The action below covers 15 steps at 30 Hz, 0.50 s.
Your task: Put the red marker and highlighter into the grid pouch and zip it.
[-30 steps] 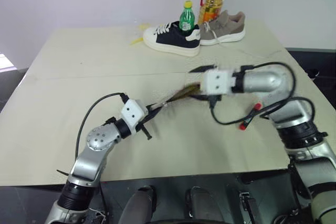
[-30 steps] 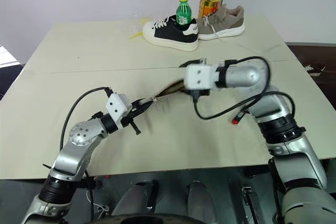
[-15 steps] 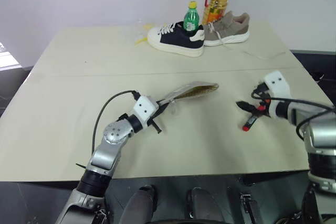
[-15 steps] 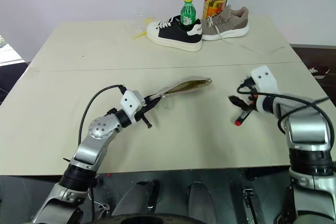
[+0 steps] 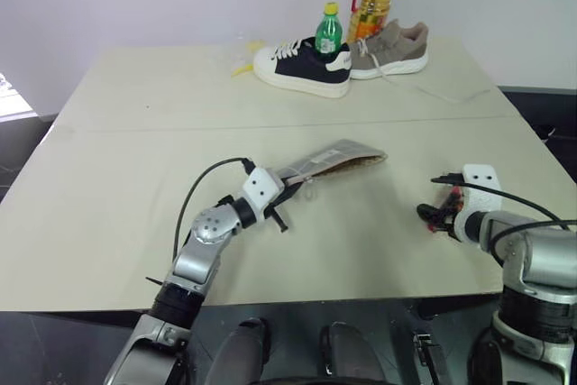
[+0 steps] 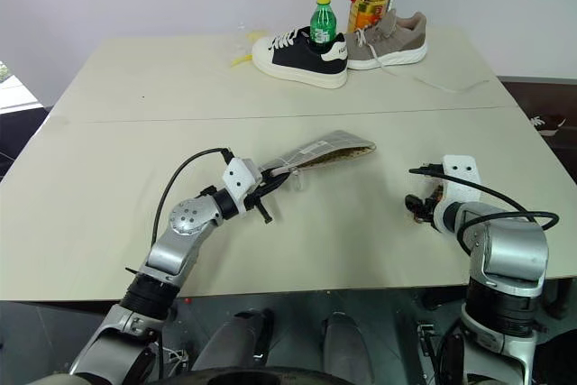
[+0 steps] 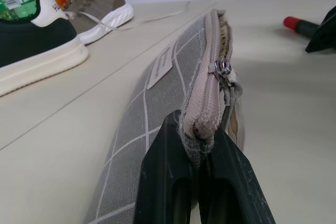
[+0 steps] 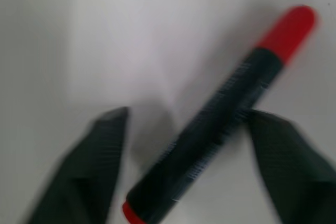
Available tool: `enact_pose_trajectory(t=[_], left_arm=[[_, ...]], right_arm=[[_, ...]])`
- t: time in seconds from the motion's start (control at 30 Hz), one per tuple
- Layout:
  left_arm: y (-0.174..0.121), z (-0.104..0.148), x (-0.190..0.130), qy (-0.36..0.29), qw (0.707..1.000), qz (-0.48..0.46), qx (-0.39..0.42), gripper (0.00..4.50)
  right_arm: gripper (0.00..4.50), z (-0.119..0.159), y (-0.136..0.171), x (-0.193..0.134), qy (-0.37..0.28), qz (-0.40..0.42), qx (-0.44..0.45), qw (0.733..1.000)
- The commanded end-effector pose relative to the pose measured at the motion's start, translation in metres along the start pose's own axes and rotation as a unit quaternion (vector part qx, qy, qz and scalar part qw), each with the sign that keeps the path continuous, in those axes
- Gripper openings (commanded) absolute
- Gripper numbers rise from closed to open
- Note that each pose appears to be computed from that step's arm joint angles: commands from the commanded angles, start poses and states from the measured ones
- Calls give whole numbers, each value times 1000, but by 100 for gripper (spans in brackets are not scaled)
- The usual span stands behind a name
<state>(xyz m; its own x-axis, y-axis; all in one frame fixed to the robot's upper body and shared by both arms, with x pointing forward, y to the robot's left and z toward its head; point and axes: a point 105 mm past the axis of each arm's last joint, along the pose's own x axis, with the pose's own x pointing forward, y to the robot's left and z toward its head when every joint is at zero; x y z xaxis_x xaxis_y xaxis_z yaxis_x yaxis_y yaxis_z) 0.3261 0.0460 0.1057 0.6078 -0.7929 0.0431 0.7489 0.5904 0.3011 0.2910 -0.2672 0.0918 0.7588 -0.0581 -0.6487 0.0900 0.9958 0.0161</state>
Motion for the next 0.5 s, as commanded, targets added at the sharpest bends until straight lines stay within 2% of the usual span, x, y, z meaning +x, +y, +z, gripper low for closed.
enact_pose_trajectory(t=[0.03, 0.1, 0.13, 0.2, 0.3, 0.43, 0.5], left_arm=[[3, 10, -1, -21, 1000, 8, 13, 0], [6, 10, -5, -20, 1000, 18, 11, 0], [8, 10, -7, -19, 999, 25, 11, 0], [14, 11, -10, -18, 999, 40, 11, 0], [24, 13, -18, -18, 998, 60, 11, 0], [37, 19, -37, -14, 996, 85, 14, 0], [38, 20, -43, -10, 996, 87, 17, 0]], right_arm=[[152, 10, 5, 4, -18, 3, -21, 1000], [51, 23, 8, 5, -41, 2, -59, 997], [29, 34, 12, 3, -64, 5, -104, 993], [29, 54, 25, -2, -110, 23, -207, 972], [29, 76, 49, -12, -181, 51, -350, 918], [29, 98, 92, -36, -268, 131, -535, 790], [29, 100, 100, -38, -277, 152, -572, 757]])
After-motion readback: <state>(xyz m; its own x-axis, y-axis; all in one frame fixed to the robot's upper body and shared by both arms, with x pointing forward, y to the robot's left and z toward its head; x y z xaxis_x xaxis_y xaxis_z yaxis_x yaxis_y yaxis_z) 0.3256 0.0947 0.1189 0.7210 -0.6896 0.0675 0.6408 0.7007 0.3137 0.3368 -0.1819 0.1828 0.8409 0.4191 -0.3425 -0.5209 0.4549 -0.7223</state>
